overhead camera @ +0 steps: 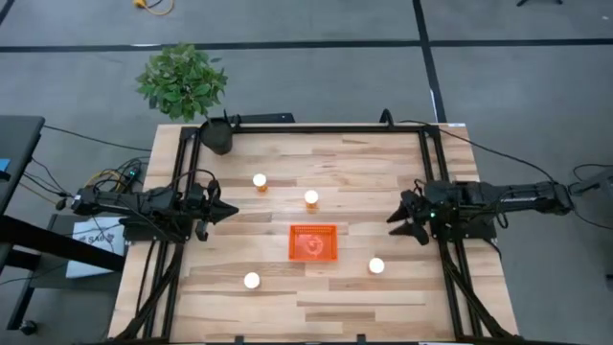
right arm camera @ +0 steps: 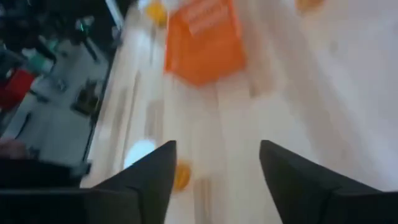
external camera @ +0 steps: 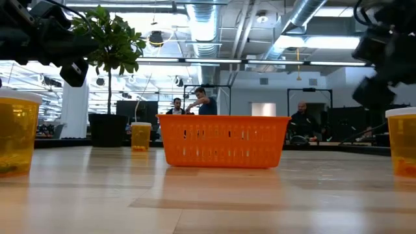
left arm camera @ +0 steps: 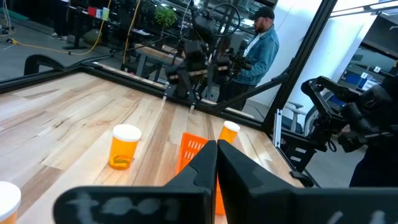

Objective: Pick and place pill bottles into a basket
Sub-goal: Put the orange pill bottle into the orange bin

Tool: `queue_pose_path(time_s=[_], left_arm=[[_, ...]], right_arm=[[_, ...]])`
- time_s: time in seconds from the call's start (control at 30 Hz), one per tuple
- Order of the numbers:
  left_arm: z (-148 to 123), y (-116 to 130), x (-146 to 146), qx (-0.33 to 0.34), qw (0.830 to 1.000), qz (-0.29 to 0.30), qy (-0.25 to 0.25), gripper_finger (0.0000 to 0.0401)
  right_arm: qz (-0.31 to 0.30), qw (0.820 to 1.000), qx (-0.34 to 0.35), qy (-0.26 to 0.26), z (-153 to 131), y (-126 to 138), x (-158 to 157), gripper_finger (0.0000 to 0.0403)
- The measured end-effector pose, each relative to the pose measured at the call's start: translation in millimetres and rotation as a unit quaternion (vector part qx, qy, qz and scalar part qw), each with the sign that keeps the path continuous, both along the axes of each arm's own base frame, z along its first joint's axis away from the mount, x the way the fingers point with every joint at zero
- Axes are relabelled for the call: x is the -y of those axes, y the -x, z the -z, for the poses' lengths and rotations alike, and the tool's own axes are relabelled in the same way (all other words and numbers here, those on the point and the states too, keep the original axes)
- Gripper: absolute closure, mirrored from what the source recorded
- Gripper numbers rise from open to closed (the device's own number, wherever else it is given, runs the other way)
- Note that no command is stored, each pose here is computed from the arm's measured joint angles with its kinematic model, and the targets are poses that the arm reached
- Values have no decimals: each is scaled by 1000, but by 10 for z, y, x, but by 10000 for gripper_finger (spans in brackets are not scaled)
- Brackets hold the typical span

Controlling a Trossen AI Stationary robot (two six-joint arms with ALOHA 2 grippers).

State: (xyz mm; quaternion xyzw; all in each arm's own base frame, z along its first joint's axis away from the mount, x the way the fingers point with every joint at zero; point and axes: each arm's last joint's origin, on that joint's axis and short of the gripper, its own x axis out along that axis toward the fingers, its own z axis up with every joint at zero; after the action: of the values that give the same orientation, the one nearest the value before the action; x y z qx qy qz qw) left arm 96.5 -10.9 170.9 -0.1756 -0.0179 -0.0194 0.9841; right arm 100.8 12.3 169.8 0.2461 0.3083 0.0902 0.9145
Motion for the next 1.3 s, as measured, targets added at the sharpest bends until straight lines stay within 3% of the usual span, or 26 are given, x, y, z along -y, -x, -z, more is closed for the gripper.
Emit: queue_pose_path(time_s=[0.17,0.57,1.3], left_arm=[[0,0,0,0,1000,0,0,401],[0,0,0,0,1000,0,0,401],[0,0,0,0,1000,0,0,401]], right_arm=[[-43,999,-15,8,29,35,-149,134],[-83,989,-66,101,174,48,-470,132],[-52,994,-25,98,565,-312,-976,132]])
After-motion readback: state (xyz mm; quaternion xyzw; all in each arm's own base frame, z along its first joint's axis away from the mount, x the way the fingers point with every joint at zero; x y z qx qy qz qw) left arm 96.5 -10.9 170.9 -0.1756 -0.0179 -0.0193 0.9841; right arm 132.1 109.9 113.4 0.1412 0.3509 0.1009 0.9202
